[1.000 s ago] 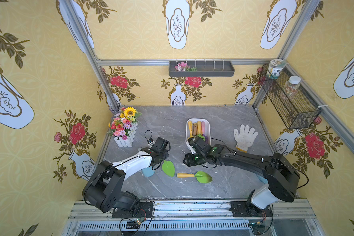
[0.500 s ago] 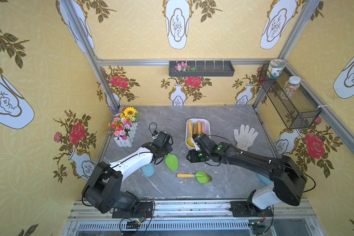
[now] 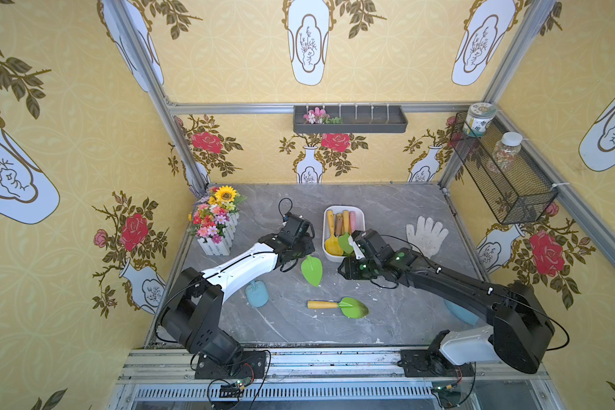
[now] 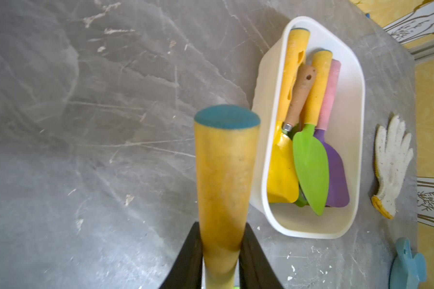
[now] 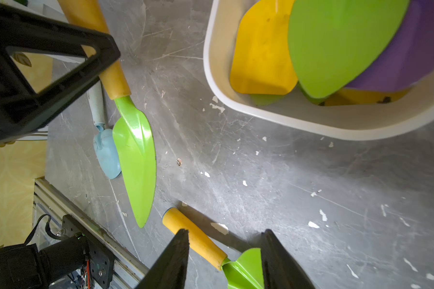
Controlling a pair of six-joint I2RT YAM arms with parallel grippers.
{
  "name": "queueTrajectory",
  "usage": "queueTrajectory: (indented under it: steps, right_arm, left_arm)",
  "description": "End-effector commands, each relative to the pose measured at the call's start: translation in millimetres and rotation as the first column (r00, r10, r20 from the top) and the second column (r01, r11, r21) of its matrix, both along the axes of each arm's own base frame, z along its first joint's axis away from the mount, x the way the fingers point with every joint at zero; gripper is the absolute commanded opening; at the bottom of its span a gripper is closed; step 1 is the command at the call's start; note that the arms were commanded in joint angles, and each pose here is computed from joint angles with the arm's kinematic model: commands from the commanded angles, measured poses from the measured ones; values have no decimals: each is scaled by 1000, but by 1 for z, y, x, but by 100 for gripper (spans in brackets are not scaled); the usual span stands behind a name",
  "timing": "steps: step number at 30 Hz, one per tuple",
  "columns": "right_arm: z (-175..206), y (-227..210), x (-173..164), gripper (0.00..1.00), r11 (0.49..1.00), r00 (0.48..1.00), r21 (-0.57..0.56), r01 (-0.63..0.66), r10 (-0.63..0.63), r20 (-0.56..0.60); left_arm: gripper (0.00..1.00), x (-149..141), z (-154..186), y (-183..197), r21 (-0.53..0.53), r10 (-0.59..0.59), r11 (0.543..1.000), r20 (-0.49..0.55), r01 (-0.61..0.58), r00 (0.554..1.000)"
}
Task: Put the shovel into the storage box
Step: Place the shovel in the storage box.
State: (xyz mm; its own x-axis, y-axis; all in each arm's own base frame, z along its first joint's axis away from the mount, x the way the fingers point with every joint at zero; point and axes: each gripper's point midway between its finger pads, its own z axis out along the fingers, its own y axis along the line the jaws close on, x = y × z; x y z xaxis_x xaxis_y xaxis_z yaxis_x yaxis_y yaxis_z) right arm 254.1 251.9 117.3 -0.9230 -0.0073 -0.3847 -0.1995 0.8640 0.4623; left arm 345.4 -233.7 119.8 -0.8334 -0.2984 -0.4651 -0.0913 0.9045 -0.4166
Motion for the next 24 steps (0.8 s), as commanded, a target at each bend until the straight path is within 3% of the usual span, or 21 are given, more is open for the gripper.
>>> queueTrajectory:
  steps: [1, 16, 24]
  right_arm:
    - [-1, -11, 0, 51, 999, 999, -4, 41, -41, -6]
    - [-6, -35, -14, 51, 995, 995, -20, 101, -101, -19]
    - [-5, -38, -16, 51, 994, 994, -21, 110, -111, -20]
  left_arm:
    - [18, 9, 7, -19, -12, -69, 998, 25, 69, 997]
    - [18, 78, 32, -90, 7, -234, 972, 129, 236, 964]
    - [20, 107, 19, -107, 75, -284, 958, 152, 275, 947]
